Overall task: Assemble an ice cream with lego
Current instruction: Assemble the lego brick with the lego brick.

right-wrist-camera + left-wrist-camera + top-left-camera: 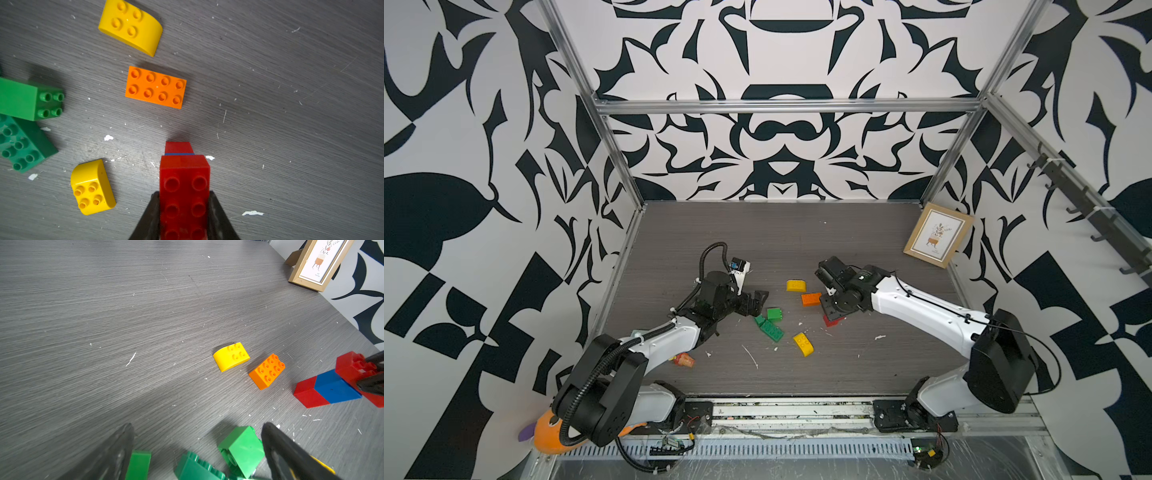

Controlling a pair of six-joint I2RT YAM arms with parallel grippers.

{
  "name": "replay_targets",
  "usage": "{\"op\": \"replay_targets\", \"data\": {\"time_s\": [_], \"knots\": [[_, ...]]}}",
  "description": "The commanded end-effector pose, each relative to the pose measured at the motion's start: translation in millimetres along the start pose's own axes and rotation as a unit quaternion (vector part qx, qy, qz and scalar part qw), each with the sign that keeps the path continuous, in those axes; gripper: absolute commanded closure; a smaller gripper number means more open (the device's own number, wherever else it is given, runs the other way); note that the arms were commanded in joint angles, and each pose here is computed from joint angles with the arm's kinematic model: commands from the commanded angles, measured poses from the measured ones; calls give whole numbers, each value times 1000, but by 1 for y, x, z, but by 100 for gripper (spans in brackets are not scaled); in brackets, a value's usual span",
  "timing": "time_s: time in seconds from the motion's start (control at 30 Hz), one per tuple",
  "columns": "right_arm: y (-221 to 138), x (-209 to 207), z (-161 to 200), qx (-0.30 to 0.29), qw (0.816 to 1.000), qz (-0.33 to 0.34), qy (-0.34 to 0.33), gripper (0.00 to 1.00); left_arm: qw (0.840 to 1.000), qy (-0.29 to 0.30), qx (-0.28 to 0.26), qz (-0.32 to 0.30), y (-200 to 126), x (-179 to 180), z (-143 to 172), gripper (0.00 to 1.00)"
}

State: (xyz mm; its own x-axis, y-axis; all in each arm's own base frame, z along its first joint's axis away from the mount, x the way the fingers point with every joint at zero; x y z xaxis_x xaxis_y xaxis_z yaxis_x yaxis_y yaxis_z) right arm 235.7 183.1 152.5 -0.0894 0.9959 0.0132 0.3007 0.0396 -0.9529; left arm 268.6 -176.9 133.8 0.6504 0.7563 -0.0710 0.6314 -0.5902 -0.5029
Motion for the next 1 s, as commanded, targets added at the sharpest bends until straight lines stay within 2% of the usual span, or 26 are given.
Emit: {"op": "replay_targets", "data": {"time_s": [0.0,0.13,0.73,0.97], "knots": [[26,-11,37,93,995,35,2,90,1000,6,-9,-2,0,1,-8,1],[14,-6,25,60,998,15,10,84,1000,7,-10,-2,0,1,-8,1],[-11,3,-1,3,1000,-5,12,54,1000,8,-11,-2,-1,1,-9,1],[-25,5,-5,-21,999,-35,15,50,1000,9,-11,-5,-2,1,-9,1]]}}
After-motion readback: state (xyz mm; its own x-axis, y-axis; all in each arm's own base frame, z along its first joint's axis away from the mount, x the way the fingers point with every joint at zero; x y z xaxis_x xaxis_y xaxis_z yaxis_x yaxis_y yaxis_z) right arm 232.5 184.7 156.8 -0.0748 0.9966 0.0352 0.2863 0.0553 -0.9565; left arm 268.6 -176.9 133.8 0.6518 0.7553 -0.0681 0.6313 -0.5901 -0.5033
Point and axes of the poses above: each gripper's point midway between its finger pads, its own y axis out along the fingers, its own x axis along the line the jaws close on, z = x × y, the point moved 6 cm from there along -y, back along the fingers, and after that the axes turned 14 degrees about y, right-handed, at the moved point
